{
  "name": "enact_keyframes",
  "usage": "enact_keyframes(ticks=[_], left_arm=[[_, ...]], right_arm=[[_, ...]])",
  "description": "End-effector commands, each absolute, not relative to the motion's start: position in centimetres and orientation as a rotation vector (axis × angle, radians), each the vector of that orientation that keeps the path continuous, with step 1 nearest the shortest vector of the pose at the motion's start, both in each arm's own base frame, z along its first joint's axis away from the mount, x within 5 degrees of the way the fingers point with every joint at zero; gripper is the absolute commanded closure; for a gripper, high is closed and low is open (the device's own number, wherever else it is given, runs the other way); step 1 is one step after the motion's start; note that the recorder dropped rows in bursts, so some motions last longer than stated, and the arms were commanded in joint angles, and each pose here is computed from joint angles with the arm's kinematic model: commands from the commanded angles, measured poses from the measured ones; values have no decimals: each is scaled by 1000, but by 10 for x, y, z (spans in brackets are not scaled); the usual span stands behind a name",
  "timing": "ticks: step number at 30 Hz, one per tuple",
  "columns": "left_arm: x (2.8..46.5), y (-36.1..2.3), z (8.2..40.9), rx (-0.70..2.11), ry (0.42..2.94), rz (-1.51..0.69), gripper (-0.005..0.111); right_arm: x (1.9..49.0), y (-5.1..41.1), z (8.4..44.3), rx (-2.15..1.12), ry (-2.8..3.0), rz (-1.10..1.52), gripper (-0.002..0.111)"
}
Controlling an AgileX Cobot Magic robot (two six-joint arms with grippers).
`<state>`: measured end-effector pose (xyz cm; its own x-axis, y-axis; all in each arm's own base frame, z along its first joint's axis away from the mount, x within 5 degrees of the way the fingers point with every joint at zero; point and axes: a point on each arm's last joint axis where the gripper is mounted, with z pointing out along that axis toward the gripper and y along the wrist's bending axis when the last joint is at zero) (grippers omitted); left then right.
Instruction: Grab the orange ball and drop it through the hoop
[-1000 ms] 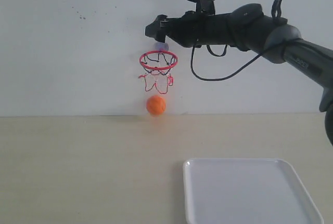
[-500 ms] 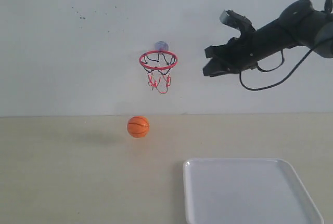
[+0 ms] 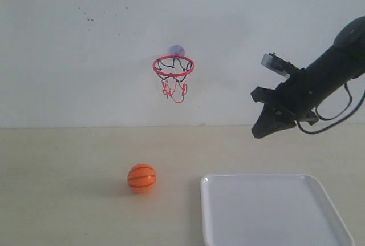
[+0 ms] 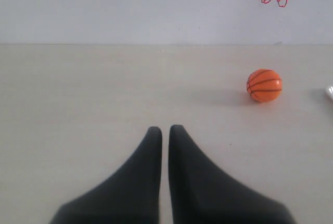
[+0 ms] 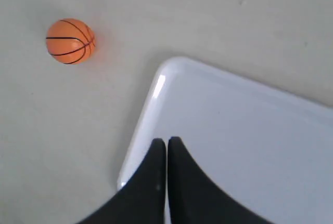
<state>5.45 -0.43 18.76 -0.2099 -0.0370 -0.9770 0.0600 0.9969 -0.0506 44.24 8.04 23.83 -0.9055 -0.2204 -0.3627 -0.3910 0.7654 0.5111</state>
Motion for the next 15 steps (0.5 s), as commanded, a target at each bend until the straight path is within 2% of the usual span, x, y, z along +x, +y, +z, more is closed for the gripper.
enact_keyframes(ticks=[1, 10, 15], left_arm=[[54, -4, 187, 22, 1771, -88, 103], [54, -4, 187, 22, 1771, -88, 103], [54, -4, 187, 22, 1771, -88, 103]], right_arm=[[397, 72, 253, -362, 2613, 767, 108], [274, 61, 235, -114, 2626, 737, 108], [214, 63, 227, 21, 2634, 862, 108]])
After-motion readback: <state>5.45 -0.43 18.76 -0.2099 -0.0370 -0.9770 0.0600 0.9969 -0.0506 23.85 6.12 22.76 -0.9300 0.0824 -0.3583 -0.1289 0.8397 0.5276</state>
